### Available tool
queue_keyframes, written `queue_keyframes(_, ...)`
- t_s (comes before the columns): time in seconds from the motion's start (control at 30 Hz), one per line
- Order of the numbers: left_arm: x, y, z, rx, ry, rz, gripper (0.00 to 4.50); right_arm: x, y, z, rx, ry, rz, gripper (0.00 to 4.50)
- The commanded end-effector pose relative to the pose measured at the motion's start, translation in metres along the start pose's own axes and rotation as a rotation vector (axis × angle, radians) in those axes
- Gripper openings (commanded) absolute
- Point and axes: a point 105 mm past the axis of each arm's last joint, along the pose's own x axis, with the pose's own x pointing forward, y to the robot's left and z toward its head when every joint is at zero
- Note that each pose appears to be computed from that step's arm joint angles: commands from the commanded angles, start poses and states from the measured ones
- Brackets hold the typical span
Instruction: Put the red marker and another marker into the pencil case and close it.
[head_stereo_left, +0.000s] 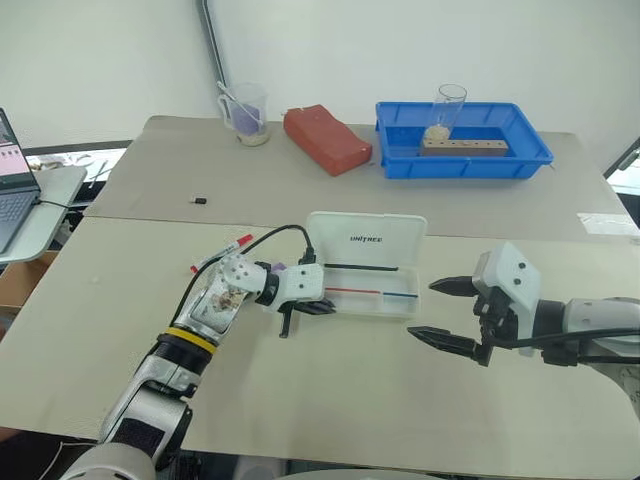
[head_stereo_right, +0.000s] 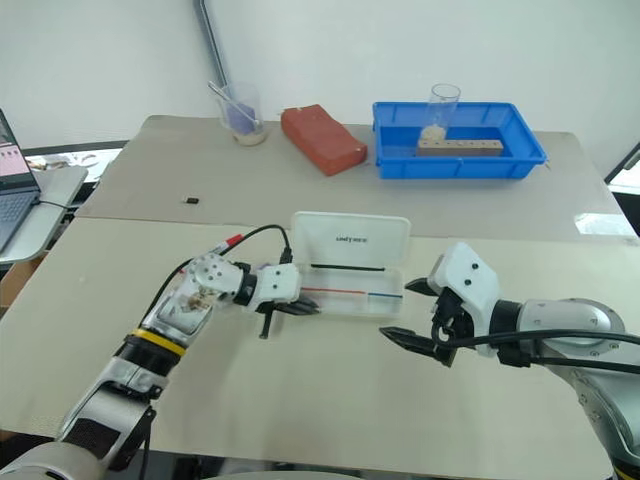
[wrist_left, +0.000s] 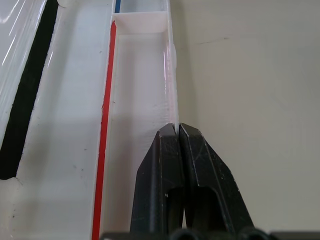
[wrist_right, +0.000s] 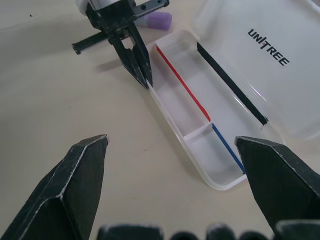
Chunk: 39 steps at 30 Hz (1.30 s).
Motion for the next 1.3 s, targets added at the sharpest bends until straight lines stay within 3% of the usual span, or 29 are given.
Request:
queue_keyframes(0.03, -0.001, -0.009, 0.01, 0.005, -0.009, -0.028, 0.04, -0.002, -0.005, 0.007, -0.055, -0.031, -0.037, 4.5)
queue_keyframes(0.3, -0.002, -0.008, 0.009, -0.021, 0.002, -0.001, 0.04, 0.001, -0.013, 0.006, -0.072, -0.033, -0.044, 4.5)
queue_keyframes(0.43, -0.003, -0.011, 0.007, -0.026, 0.002, -0.012, 1.28, 0.002, -0.015, 0.01, -0.083, -0.038, -0.037, 4.5)
queue_keyframes(0.63, -0.009, -0.007, 0.013, -0.012, -0.01, 0.024, 4.29, 0.005, -0.019, 0.016, -0.103, -0.04, -0.009, 4.5)
queue_keyframes(0.67, -0.011, -0.006, 0.014, -0.011, -0.017, 0.035, 4.44, 0.006, -0.02, 0.018, -0.105, -0.044, -0.007, 4.5)
queue_keyframes(0.93, -0.036, 0.007, 0.047, -0.015, -0.105, 0.12, 4.44, 0.009, -0.024, 0.026, -0.117, -0.062, 0.039, 4.5)
queue_keyframes(1.1, -0.071, 0.02, 0.063, -0.082, -0.155, 0.232, 4.44, 0.012, -0.028, 0.04, -0.132, -0.101, 0.069, 4.5)
queue_keyframes(1.23, -0.113, 0.053, 0.054, -0.186, -0.179, 0.481, 4.44, 0.019, -0.022, 0.06, -0.148, -0.169, 0.093, 4.5)
queue_keyframes(1.3, -0.135, 0.066, 0.037, -0.214, -0.142, 0.615, 4.44, 0.025, -0.016, 0.069, -0.16, -0.198, 0.11, 4.5)
